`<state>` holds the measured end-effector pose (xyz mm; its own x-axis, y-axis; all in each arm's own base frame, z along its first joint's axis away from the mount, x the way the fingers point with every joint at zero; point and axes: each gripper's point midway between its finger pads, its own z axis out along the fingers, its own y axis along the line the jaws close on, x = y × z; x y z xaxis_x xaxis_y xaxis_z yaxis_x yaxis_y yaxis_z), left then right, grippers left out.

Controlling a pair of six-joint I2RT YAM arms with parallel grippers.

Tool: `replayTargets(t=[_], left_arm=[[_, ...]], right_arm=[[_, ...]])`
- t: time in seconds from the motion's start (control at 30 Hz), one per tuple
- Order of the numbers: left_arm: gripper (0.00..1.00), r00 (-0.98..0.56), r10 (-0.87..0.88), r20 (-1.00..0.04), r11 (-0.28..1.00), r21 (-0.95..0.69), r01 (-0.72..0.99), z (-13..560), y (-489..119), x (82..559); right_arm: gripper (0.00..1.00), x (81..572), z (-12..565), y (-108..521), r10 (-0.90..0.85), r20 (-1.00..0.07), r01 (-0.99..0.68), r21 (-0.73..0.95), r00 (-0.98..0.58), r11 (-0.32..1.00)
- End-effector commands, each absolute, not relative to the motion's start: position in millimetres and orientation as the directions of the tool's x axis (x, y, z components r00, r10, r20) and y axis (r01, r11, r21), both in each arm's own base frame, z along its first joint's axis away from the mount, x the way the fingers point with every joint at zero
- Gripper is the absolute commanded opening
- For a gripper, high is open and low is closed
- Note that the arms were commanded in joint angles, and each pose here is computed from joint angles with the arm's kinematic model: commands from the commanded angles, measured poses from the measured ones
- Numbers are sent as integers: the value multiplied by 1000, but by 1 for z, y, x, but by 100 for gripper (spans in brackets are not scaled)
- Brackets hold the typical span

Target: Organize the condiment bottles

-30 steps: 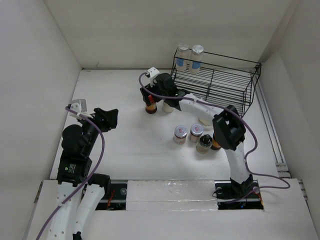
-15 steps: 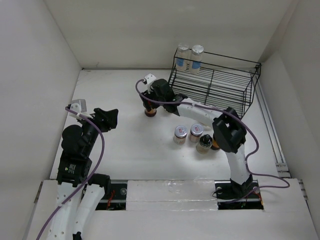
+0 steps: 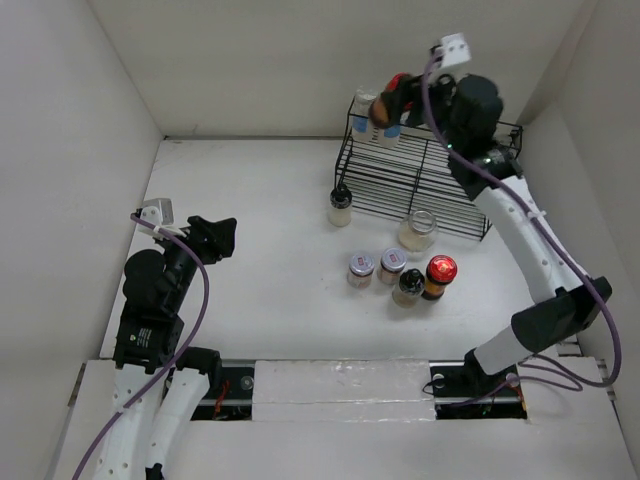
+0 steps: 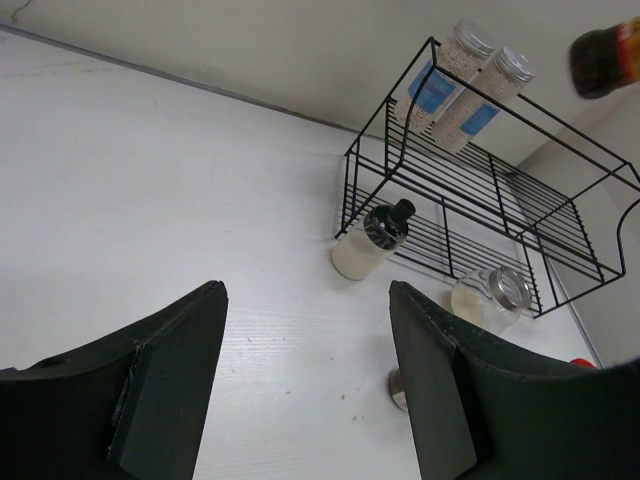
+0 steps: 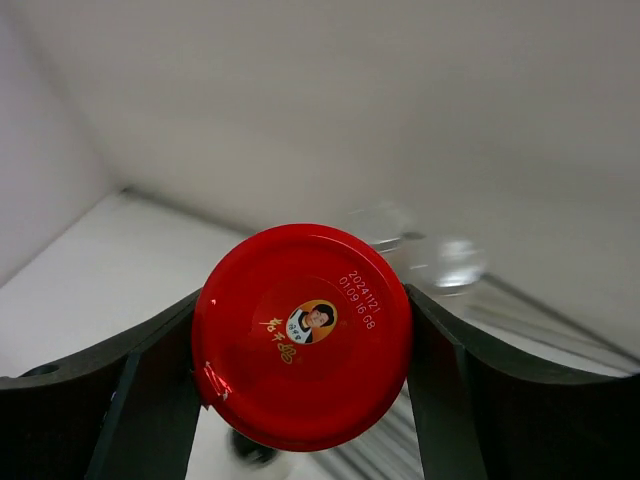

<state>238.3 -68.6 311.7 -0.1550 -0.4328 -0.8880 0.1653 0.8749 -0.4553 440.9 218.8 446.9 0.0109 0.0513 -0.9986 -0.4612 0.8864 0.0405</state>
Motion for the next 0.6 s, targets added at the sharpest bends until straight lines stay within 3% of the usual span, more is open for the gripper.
replayTargets(t=[0.0, 0.23, 0.57], left_arm=[[62, -117, -429, -896, 876, -444, 188, 323, -69, 240], [62, -109, -430, -896, 875, -444, 192, 325, -68, 238], [62, -104, -432, -896, 878, -444, 181, 325, -66, 239]], right_arm=[[44, 466, 494, 163, 88, -987, -341, 36, 136, 939], [43, 526, 505, 90, 88, -988, -179, 64, 130, 982], [43, 565, 496, 70, 86, -992, -159, 70, 95, 985]])
